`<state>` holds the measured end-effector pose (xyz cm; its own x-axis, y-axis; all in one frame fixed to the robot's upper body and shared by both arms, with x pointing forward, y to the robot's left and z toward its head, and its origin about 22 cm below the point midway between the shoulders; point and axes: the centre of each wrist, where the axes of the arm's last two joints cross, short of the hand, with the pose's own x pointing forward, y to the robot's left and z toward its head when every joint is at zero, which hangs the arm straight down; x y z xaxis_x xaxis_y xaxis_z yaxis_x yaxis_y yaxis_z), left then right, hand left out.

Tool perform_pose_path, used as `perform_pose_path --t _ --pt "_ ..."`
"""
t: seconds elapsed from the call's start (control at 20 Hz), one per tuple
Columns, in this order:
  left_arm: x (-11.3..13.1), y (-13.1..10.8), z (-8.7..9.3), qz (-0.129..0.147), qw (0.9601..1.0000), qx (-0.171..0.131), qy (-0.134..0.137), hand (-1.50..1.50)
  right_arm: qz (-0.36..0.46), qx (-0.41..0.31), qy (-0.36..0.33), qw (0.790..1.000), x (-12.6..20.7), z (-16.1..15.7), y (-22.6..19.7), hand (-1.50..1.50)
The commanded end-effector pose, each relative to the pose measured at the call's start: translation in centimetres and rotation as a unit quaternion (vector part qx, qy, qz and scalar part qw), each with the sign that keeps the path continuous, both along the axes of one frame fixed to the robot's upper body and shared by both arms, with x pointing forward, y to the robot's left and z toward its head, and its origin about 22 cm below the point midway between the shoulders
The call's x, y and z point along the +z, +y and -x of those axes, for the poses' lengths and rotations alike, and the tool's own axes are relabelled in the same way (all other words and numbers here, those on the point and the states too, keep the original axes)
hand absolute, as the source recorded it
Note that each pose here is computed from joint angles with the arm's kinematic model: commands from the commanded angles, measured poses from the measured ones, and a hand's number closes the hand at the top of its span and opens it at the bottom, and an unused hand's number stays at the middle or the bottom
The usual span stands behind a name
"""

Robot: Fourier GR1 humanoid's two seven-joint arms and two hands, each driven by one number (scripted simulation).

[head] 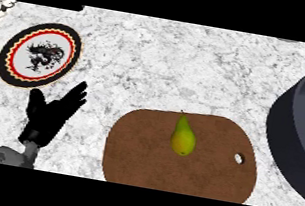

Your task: Pick the pear from the cutting board and place it in the pot

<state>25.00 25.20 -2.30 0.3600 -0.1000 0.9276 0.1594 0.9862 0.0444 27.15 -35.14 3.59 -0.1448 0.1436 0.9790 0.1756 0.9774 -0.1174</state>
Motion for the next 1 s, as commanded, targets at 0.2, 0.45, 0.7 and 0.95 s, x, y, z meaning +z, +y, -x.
perform_pose_path --t 0.2,0.45,0.7,0.95 --pt "9.0 1.2 -5.3 -0.022 0.976 0.074 -0.203 0.0 -0.053 0.127 0.031 0.99 0.2 -3.5 3.7 1.5" --pt "9.9 0.5 -5.3 0.0 0.9703 0.093 -0.223 0.0 0.066 0.13 0.057 0.988 -3.9 -4.0 5.3 -1.5" --pt "10.1 1.9 -4.5 -0.014 0.9691 0.116 -0.218 0.0 0.027 0.178 -0.026 0.983 -3.4 -4.3 5.7 -1.5" --pt "10.4 1.1 -4.7 -0.008 0.9676 0.13 -0.216 0.0 0.063 0.268 -0.002 0.961 0.4 -6.4 3.4 -1.5"
